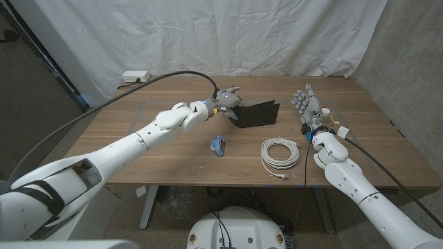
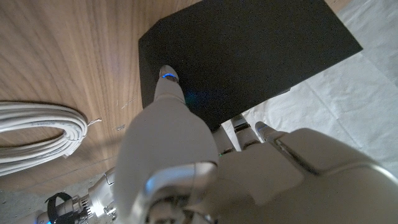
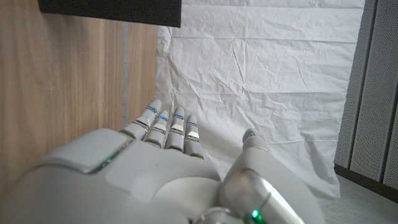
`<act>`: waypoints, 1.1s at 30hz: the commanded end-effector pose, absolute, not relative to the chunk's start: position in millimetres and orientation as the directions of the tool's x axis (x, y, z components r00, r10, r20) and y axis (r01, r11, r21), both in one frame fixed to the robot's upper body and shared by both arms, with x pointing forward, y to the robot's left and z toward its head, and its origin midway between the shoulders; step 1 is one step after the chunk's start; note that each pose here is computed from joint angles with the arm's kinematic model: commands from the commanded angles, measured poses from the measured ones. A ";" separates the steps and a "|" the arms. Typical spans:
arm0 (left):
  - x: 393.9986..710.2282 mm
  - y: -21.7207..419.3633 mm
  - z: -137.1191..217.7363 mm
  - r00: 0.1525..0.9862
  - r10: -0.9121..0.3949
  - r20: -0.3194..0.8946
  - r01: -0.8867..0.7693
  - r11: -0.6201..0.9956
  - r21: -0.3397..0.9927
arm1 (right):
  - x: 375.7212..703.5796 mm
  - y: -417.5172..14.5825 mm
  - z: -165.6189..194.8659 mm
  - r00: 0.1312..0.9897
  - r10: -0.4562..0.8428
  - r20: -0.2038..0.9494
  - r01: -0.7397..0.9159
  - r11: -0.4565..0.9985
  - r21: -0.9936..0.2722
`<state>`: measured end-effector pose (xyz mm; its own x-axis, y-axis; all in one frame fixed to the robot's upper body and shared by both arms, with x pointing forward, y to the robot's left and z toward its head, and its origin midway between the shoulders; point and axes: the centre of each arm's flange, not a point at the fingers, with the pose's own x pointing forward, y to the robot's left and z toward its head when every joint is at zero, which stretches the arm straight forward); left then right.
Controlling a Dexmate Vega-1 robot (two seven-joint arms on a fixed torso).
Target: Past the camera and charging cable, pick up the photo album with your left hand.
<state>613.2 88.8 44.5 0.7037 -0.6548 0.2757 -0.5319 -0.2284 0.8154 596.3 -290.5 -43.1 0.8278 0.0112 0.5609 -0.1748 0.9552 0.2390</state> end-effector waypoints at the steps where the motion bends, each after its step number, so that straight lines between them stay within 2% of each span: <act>1: 609.7 89.3 47.6 0.718 -0.627 0.302 -0.534 -0.219 0.817 | 596.9 -290.2 -42.4 0.829 0.020 0.559 -0.180 0.956 0.233; 33: 595.3 96.5 58.9 0.748 -0.578 0.326 -0.513 -0.191 0.837 | 595.1 -289.6 -42.7 0.824 0.024 0.567 -0.169 0.964 0.205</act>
